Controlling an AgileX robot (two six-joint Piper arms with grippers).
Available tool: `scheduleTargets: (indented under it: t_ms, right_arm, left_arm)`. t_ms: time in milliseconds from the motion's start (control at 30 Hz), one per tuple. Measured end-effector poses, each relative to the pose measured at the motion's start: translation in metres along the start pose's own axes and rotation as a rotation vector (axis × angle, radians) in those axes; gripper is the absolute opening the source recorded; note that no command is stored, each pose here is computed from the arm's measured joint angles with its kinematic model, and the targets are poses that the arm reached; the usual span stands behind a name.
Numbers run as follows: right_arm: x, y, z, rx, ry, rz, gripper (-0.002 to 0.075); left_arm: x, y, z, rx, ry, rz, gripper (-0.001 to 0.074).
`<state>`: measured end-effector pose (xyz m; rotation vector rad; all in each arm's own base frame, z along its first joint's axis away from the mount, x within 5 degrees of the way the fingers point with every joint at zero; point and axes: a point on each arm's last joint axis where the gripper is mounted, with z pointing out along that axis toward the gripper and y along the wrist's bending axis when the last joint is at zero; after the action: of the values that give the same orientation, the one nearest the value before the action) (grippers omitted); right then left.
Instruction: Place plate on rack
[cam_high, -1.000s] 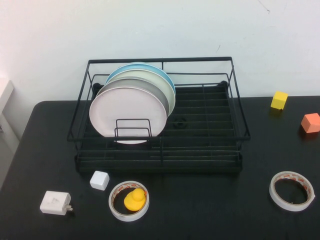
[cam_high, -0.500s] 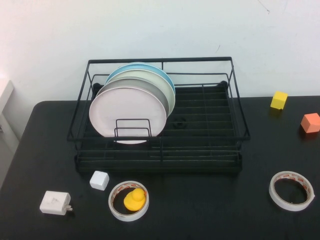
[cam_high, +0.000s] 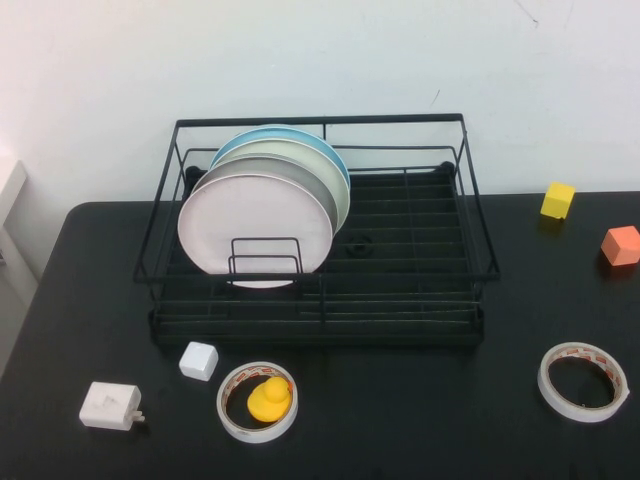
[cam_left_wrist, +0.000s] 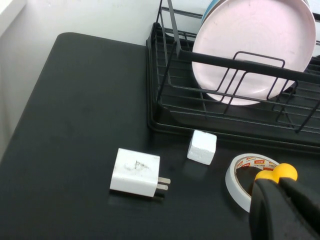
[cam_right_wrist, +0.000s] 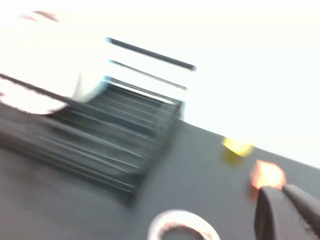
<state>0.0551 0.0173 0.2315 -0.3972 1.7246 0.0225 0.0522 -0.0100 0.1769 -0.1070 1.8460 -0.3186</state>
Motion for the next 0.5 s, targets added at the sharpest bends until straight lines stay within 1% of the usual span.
scheduleTargets:
  t_ms: [133,233,333,500]
  right_arm:
    - [0.028,-0.005,0.002,0.147,0.049,0.082,0.0]
    - [0.05,-0.005,0.005,0.213,0.092,0.124,0.0]
    - [0.063,-0.005,0.005,0.242,0.165,0.135,0.0]
    - [0.064,-0.007,0.004,0.274,0.171,0.132,0.0]
  left_arm:
    - [0.0,0.0,0.0,0.0,0.0,0.0,-0.0001]
    - [0.0,0.0,0.0,0.0,0.0,0.0,-0.0001]
    - [0.0,0.0,0.0,0.0,0.0,0.0,-0.0001]
    - [0.0,0.0,0.0,-0.001,0.0,0.001,-0.0001]
